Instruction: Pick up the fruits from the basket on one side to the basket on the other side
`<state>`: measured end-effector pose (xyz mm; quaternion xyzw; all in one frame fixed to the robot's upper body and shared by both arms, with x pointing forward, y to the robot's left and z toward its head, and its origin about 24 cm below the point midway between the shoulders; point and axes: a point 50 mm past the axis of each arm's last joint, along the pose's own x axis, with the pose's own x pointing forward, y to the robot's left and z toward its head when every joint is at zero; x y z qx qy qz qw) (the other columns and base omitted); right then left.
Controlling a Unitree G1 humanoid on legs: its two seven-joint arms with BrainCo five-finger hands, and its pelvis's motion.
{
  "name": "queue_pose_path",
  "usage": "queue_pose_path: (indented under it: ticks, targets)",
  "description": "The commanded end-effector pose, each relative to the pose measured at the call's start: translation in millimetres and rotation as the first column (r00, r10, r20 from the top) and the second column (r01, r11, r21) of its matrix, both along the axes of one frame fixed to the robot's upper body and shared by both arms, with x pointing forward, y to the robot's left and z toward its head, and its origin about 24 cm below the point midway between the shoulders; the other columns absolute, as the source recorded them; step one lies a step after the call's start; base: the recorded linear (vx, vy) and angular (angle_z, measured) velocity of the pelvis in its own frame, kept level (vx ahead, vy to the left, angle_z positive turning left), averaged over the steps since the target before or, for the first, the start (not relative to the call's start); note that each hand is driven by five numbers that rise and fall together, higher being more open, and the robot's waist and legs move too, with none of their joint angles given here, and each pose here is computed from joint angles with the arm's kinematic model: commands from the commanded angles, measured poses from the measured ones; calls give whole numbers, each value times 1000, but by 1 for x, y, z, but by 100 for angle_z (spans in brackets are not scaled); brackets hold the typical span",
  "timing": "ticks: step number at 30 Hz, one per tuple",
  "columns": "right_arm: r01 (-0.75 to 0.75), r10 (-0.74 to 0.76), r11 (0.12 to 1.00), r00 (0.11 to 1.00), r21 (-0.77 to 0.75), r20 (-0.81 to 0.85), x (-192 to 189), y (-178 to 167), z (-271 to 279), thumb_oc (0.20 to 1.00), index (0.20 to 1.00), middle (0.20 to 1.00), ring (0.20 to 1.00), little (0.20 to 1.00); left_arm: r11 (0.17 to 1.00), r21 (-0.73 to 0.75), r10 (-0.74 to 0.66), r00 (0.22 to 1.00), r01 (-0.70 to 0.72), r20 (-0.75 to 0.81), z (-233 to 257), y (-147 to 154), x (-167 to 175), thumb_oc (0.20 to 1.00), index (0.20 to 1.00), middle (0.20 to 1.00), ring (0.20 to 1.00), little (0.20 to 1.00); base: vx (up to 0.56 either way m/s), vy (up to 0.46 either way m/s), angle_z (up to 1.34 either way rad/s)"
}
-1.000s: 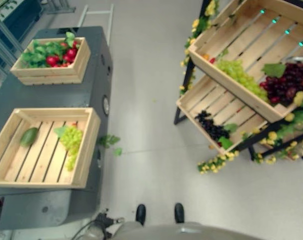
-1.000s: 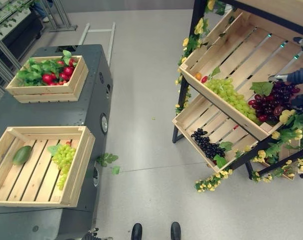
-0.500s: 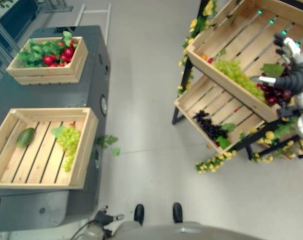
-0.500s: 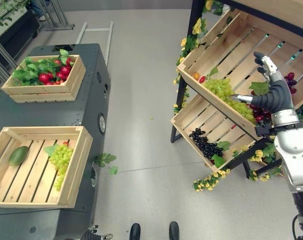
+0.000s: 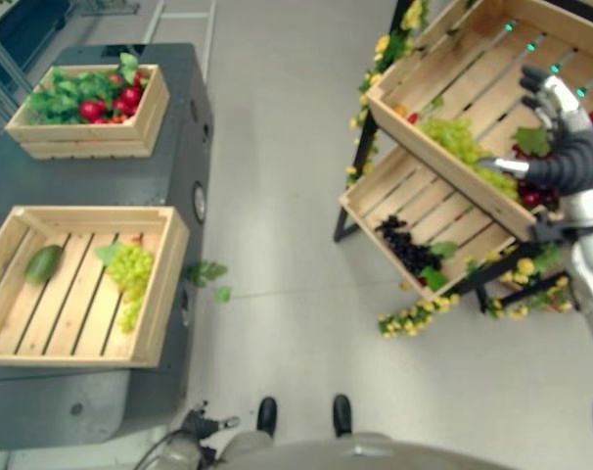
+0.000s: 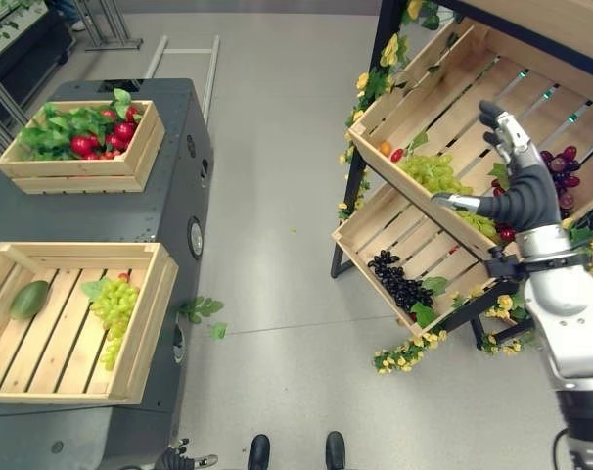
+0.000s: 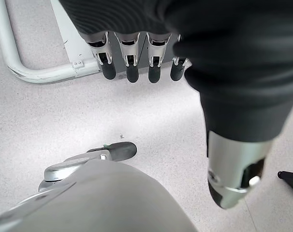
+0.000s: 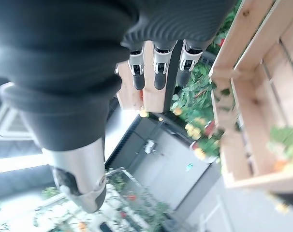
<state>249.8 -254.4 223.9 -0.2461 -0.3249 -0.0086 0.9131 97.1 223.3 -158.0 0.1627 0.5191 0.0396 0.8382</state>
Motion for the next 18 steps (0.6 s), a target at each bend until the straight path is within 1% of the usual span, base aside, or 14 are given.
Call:
queue_pose_path:
  ticks: [1, 5, 9, 12, 14, 16, 18]
  targets:
    - [-62, 57, 997, 991, 42, 124, -18, 4, 15, 1000, 1000, 1000, 1000, 1000, 998, -9, -55, 998, 55, -10, -4, -16, 1, 1000, 1000, 1000, 1000, 1000, 0, 0, 0]
    - [-84, 78, 995, 990, 45, 119, -23, 14, 6, 1000, 1000, 1000, 1000, 1000, 999, 6, -45, 999, 45, 3, -3, -13, 3, 1000, 1000, 1000, 1000, 1000, -8, 0, 1]
    - [-89, 81, 992, 993, 88, 91, -22, 21, -9, 1000, 1000, 1000, 1000, 1000, 998, 47, -50, 998, 47, 49, 3, -5, 19, 1000, 1000, 1000, 1000, 1000, -105, -5, 14]
    - [-31, 22, 993, 996, 114, 82, -29, 14, -18, 1000, 1000, 1000, 1000, 1000, 996, 63, -74, 995, 70, 62, 5, -7, 25, 1000, 1000, 1000, 1000, 1000, -22, 25, 84]
    - [-8, 0, 991, 998, 131, 60, -32, 12, -26, 1000, 1000, 1000, 1000, 1000, 992, 73, -103, 993, 99, 55, 4, -8, 25, 1000, 1000, 1000, 1000, 1000, -4, -89, 140]
    - [-24, 21, 990, 1000, 143, 23, -32, 17, -35, 1000, 1000, 1000, 1000, 1000, 993, 78, -92, 994, 88, 51, 4, -6, 21, 1000, 1000, 1000, 1000, 1000, -26, -157, 105]
    - [-38, 42, 987, 999, 156, -24, -35, 20, -45, 1000, 1000, 1000, 1000, 1000, 994, 72, -83, 995, 79, 58, 3, -8, 20, 1000, 1000, 1000, 1000, 1000, -20, -135, 30]
